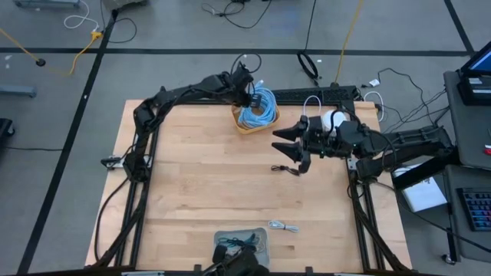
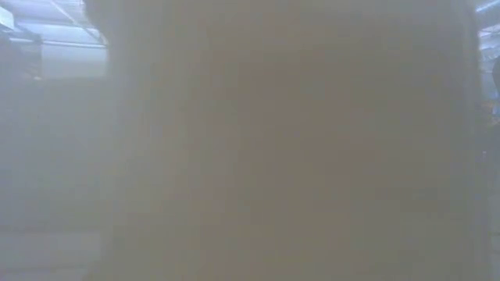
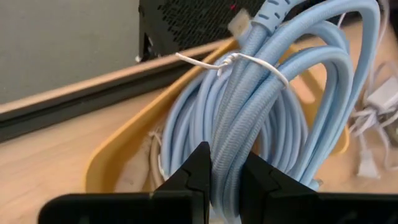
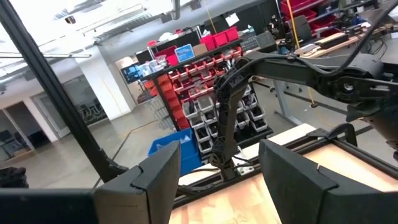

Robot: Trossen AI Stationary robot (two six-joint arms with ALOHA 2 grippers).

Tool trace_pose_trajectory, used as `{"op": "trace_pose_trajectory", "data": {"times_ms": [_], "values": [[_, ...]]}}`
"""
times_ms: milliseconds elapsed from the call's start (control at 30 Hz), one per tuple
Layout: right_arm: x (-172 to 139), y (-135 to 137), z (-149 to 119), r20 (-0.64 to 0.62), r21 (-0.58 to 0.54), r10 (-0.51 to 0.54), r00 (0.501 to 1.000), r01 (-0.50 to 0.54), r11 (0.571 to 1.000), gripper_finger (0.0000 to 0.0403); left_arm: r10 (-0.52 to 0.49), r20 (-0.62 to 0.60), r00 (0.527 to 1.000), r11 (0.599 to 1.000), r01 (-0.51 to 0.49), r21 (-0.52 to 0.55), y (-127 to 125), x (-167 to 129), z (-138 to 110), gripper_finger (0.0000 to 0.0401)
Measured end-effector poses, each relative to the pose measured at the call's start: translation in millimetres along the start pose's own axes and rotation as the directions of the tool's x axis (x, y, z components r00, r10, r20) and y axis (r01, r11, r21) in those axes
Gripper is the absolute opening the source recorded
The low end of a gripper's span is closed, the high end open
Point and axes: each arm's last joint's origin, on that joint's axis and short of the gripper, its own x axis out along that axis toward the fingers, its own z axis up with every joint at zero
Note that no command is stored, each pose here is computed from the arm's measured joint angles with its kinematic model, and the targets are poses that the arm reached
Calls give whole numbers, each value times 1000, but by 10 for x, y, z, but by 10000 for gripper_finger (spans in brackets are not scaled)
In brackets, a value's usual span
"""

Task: Pick & Place USB Port
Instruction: Put the HDMI cable into the yellow bin

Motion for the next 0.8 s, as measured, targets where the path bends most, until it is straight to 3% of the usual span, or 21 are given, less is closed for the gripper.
{"op": "trace_pose_trajectory", "data": {"times_ms": [200, 367, 533, 800], "values": [[-8, 35, -13, -4, -5, 14, 1000, -14, 1000, 210, -26, 33, 999, 997, 28, -66, 49, 2, 85, 71], [-10, 42, -12, -1, -5, 16, 1000, -16, 1000, 210, -55, -26, 998, 996, 53, -67, 77, 134, 50, 44], [-10, 41, -12, -2, -12, 15, 1000, -15, 1000, 210, -92, -77, 993, 995, 88, -57, 6, 268, -47, 43], [-15, 41, -10, -3, -13, 16, 1000, -16, 1000, 210, -34, -64, 997, 998, 31, -55, -7, 285, -87, 76]]}}
